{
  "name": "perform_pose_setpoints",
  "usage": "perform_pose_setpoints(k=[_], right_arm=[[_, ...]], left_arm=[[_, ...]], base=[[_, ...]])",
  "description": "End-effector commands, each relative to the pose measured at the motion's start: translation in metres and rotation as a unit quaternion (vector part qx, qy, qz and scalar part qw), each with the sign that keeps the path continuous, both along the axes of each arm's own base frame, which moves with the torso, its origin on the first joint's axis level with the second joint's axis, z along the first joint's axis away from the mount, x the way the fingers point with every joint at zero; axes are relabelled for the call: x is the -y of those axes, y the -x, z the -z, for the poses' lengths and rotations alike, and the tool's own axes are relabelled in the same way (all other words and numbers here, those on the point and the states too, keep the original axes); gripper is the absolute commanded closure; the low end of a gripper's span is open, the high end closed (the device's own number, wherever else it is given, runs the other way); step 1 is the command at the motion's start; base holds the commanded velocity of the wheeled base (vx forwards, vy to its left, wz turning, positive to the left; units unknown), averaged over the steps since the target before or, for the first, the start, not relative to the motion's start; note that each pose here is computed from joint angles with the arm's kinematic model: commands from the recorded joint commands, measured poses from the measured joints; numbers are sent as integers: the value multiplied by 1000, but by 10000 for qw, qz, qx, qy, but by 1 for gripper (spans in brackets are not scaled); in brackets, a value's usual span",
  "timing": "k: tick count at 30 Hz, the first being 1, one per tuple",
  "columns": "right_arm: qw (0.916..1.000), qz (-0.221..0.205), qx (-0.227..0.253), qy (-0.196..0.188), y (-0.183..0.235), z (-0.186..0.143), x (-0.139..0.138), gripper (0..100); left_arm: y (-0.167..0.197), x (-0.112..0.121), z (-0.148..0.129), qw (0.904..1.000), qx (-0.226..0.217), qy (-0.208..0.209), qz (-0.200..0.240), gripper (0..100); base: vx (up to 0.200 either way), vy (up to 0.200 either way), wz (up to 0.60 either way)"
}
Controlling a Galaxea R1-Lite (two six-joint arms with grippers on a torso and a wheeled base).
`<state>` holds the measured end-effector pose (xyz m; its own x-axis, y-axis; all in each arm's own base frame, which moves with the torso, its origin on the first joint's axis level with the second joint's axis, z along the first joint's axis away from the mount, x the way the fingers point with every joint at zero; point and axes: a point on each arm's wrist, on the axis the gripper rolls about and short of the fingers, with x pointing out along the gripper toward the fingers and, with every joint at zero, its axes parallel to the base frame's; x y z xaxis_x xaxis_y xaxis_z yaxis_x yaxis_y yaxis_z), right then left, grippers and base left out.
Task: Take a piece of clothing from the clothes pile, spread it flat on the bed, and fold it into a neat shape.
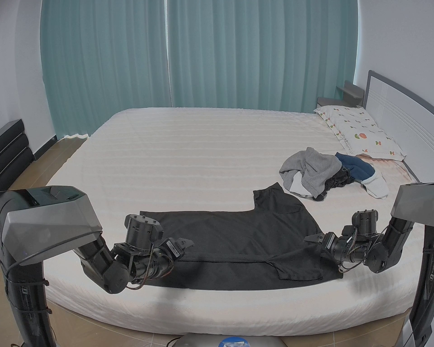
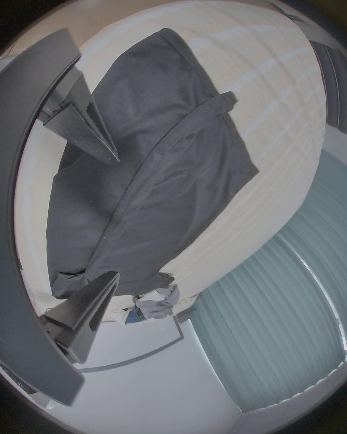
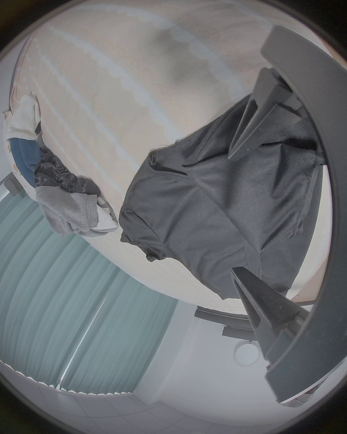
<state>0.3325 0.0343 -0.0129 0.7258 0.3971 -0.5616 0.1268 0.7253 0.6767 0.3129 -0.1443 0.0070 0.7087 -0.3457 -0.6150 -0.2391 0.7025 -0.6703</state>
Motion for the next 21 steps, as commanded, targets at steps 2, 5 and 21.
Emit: perform_pose_setpoints(k=[2, 5, 21], right_arm=[[9999, -88, -104, 1, 1, 7, -6, 0], [9999, -96, -104, 1, 1, 7, -6, 0], [9999, -97, -119, 7, 1, 8, -7, 0]], left_arm=[[-11, 30, 4, 9996, -91, -213, 190, 0], [-17, 38, 17, 9988, -67, -468, 107, 0], [-26, 37, 32, 9962, -40, -834, 258, 0]], base=[[0, 0, 0], [0, 0, 0], [0, 0, 0]])
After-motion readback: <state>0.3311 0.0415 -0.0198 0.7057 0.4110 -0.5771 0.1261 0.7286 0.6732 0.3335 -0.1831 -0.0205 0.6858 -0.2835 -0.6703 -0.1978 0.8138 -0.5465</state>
